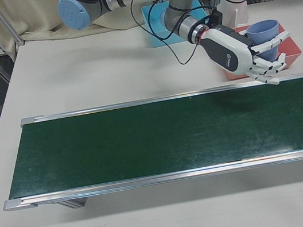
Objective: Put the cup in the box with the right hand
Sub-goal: 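Lift the blue cup off the belt and carry it toward the pink tray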
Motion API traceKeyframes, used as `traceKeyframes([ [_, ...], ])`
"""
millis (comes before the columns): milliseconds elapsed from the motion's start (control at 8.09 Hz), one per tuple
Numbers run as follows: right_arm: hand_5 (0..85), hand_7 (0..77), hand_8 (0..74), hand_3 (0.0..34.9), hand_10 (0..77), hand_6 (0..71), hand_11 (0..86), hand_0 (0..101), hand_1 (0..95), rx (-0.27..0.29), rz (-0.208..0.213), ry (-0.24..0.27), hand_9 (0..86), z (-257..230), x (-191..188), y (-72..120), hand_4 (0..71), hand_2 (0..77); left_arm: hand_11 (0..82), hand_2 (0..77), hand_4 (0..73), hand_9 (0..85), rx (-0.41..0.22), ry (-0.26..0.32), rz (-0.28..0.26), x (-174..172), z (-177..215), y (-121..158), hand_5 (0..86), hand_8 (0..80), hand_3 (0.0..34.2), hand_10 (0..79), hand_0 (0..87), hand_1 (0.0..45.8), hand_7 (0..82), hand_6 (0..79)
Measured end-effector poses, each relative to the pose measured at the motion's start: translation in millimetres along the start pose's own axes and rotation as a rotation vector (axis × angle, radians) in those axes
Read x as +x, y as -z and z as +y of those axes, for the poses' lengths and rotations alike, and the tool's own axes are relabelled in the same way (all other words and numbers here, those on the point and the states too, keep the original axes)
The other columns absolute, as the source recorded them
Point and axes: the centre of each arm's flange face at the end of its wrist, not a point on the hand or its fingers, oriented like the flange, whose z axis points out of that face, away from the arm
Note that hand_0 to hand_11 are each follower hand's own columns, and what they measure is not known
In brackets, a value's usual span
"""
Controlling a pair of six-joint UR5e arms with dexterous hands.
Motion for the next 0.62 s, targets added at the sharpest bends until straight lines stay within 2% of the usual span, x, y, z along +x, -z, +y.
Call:
traceKeyframes([
  [124, 14.2, 52.4, 19.6, 11.3, 9.3, 15.8, 17.5, 80, 25.1, 0.004, 0.041, 0.014, 33.8, 8, 15, 17.8, 38.2, 24.0, 0.0, 0.5, 0.0, 0.0, 0.000, 0.000, 0.000, 0, 0, 0, 0.0, 0.0, 0.0, 0.0, 0.0, 0.5, 0.0, 0.0],
  [247, 14.2, 49.6, 19.6, 11.3, 6.0, 15.8, 17.5, 80, 25.1, 0.014, 0.070, 0.076, 33.8, 8, 8, 41.6, 38.2, 24.0, 0.0, 0.5, 0.0, 0.0, -0.001, 0.000, 0.000, 0, 0, 0, 0.0, 0.0, 0.0, 0.0, 0.0, 0.5, 0.0, 0.0],
  [371, 14.2, 49.1, 19.6, 11.3, 8.7, 13.6, 15.3, 80, 25.1, 0.040, 0.101, 0.169, 33.8, -1, -10, 63.9, 38.2, 24.0, 0.0, 0.5, 0.0, 0.0, -0.002, 0.000, 0.000, 0, 0, 0, 0.0, 0.0, 0.0, 0.0, 0.0, 0.5, 0.0, 0.0],
  [495, 15.3, 46.9, 18.5, 11.5, 8.7, 14.7, 15.3, 80, 25.1, 0.044, 0.143, 0.255, 32.2, -13, -38, 66.0, 38.7, 24.0, 0.0, 0.5, 0.0, 0.0, -0.002, 0.000, 0.000, 0, 0, 0, 0.0, 0.0, 0.0, 0.0, 0.0, 0.5, 0.0, 0.0],
  [618, 15.3, 47.5, 20.2, 11.4, 4.9, 14.7, 14.7, 80, 25.1, 0.024, 0.183, 0.333, 32.7, -24, -84, 55.2, 38.7, 24.0, 0.0, 0.5, 0.0, 0.0, -0.002, 0.000, 0.000, 0, 0, 0, 0.0, 0.0, 0.0, 0.0, 0.0, 0.5, 0.0, 0.0],
])
